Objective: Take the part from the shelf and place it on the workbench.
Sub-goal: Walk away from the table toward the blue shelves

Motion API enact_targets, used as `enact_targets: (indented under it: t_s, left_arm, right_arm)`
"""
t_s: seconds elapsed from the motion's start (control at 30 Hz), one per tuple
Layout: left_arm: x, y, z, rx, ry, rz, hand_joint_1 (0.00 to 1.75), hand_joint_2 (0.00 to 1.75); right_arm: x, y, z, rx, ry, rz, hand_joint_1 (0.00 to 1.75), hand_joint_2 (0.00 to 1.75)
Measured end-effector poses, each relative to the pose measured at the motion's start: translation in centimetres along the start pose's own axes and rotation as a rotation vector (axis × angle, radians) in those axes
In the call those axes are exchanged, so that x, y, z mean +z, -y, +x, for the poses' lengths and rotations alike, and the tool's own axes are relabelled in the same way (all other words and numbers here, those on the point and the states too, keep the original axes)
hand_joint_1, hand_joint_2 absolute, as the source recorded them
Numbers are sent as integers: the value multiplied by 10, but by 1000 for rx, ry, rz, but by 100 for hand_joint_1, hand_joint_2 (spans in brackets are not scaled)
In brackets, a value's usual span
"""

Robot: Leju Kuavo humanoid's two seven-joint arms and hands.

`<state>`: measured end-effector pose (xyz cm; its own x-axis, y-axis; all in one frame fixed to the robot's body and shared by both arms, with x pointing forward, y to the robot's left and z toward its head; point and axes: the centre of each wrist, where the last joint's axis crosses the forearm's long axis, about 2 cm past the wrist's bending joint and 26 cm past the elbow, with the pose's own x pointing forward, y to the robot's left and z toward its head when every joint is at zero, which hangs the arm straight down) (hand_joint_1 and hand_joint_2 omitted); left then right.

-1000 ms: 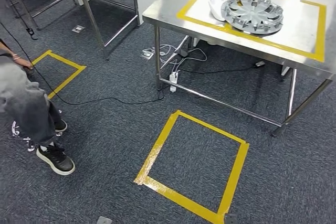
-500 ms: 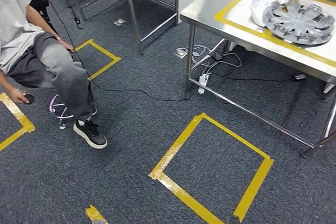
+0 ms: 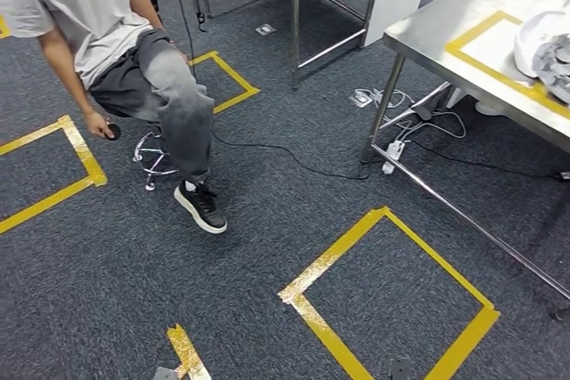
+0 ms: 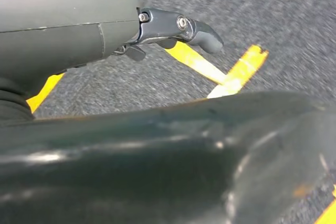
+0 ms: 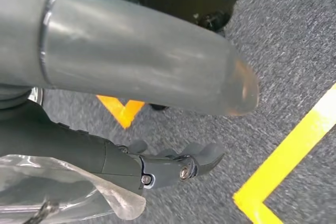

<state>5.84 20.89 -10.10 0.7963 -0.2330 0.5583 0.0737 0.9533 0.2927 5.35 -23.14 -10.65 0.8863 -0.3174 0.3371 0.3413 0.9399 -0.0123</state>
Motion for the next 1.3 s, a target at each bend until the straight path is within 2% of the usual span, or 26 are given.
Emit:
enact_targets:
  t_s: [0.53,0.87,1.03,1.3]
  left_arm:
    - [0,0,0,15,21,-6,0,0]
    - [2,0,-3,25,-50,8,0,0]
    - [3,-3,-9,37,-110,3,0,0]
    - [4,-4,-12,47,-118,3,0,0]
  right_arm:
    - [-1,5,0,10,-9,-15,0,0]
    - [1,-4,1,103,-53,-10,0,0]
    - [2,-7,-3,191,-134,15,0,0]
    - [3,-8,-4,223,-157,18,0,0]
